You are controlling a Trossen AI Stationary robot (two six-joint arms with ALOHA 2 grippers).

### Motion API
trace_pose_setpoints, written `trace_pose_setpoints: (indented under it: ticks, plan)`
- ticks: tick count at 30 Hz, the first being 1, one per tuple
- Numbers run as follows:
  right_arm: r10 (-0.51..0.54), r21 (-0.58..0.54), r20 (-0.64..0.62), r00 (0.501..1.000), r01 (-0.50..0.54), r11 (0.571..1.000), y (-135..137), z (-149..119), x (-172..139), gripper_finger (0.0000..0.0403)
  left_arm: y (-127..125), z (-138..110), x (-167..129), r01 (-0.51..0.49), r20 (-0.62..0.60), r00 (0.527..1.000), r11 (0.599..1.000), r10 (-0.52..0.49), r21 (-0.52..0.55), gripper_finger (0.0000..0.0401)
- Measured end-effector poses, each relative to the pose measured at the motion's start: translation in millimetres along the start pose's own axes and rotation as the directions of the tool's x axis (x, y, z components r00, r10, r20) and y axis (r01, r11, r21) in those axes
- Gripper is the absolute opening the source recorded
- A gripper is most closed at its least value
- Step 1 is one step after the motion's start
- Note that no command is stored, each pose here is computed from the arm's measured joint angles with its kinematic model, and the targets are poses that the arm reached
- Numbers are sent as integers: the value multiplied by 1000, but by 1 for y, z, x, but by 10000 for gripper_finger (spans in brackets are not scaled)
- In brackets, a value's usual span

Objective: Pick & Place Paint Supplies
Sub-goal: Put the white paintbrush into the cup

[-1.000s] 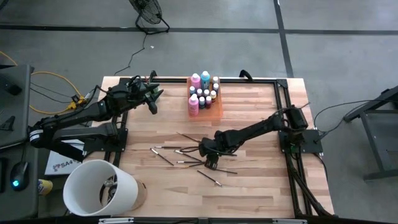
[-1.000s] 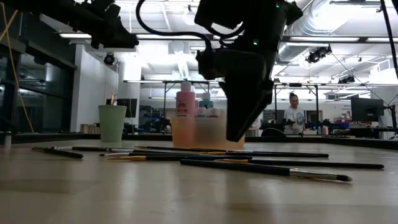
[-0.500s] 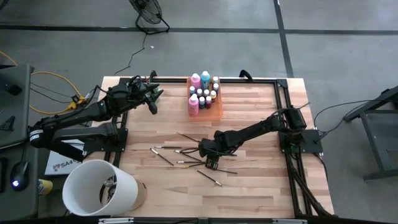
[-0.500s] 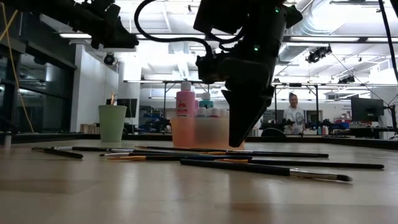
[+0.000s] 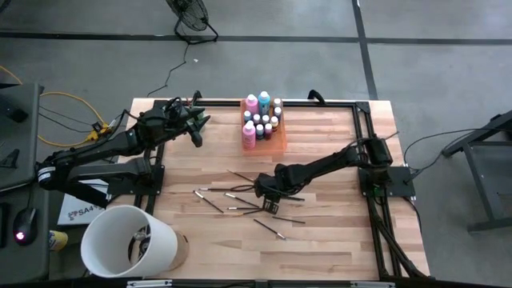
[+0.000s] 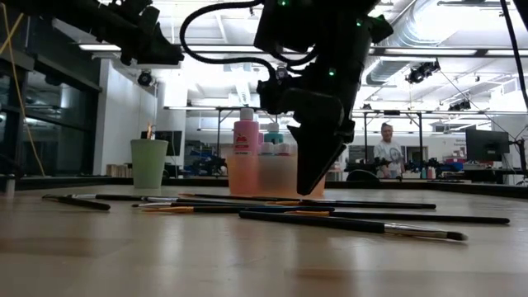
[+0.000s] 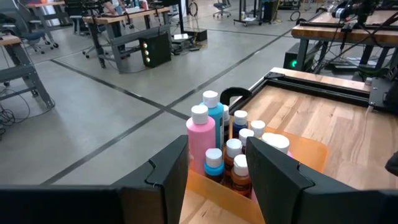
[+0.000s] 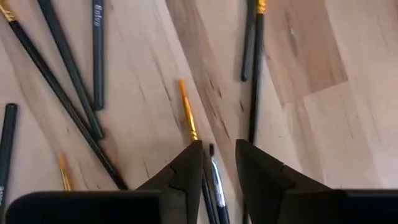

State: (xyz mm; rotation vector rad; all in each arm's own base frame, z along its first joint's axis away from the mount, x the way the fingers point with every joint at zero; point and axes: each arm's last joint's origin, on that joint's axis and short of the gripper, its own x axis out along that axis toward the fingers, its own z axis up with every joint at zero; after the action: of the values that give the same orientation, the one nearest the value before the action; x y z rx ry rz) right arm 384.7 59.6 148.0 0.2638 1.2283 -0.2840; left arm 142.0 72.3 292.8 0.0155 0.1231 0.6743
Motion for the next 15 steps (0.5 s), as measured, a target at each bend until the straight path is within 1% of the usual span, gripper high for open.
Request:
trace_pose_setpoints:
  ticks: [3, 15]
  plan:
    - [9, -6, -22, 1000, -9, 1000, 1, -2, 5, 89, 0, 0, 0, 0, 0, 1000, 1000, 0, 0, 157]
    - [7, -14, -25, 1000, -7, 1000, 0, -2, 6, 89, 0, 0, 0, 0, 0, 1000, 1000, 0, 3, 157]
